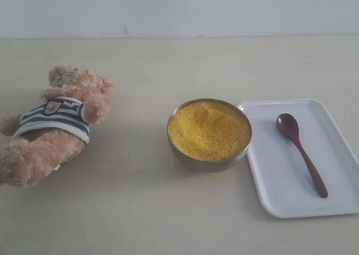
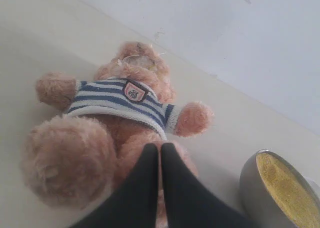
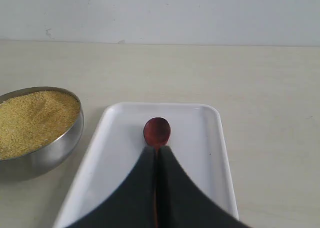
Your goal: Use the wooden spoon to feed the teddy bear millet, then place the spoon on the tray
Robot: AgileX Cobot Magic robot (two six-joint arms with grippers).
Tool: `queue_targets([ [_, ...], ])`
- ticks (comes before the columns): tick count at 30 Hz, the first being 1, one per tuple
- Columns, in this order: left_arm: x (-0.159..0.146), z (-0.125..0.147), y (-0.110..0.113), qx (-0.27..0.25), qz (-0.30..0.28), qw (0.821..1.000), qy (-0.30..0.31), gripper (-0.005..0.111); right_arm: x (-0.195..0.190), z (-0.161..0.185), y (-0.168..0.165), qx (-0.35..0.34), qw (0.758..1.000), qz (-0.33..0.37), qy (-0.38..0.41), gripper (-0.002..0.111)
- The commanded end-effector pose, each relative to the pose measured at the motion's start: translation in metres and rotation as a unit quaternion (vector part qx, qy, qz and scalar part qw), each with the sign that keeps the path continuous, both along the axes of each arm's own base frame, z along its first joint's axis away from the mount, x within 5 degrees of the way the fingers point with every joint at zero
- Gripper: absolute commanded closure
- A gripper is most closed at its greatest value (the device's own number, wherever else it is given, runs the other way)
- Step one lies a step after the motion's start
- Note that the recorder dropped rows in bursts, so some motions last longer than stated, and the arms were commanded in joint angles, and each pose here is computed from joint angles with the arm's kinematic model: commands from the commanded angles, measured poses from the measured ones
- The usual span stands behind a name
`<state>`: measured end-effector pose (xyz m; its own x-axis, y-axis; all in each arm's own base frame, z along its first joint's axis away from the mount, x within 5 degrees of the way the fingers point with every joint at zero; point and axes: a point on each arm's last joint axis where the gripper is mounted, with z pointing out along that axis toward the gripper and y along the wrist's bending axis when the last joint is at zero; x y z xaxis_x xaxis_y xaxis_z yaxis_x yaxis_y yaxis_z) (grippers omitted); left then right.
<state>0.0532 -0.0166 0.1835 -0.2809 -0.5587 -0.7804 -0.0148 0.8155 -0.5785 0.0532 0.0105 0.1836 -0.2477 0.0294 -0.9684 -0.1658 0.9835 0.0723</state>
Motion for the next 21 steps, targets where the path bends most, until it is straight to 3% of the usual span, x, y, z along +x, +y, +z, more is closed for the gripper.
queue_targets([
  [1,0.0,0.003,0.0,-0.002,0.003,1.0,-0.009,0.103,0.0,0.002,0.0,-0.002,1.0,0.001,-0.009,0.108],
  [16,0.0,0.003,0.0,-0.002,0.003,1.0,-0.008,0.103,0.0,0.004,0.0,0.0,1.0,0.001,-0.021,0.108],
  [19,0.0,0.003,0.0,-0.002,0.003,1.0,-0.008,0.103,0.001,0.009,0.0,-0.007,0.999,-0.001,-0.052,0.108],
  [21,0.0,0.003,0.0,-0.002,0.003,1.0,-0.008,0.103,0.002,0.016,0.0,0.027,0.996,-0.005,-0.088,0.108],
])
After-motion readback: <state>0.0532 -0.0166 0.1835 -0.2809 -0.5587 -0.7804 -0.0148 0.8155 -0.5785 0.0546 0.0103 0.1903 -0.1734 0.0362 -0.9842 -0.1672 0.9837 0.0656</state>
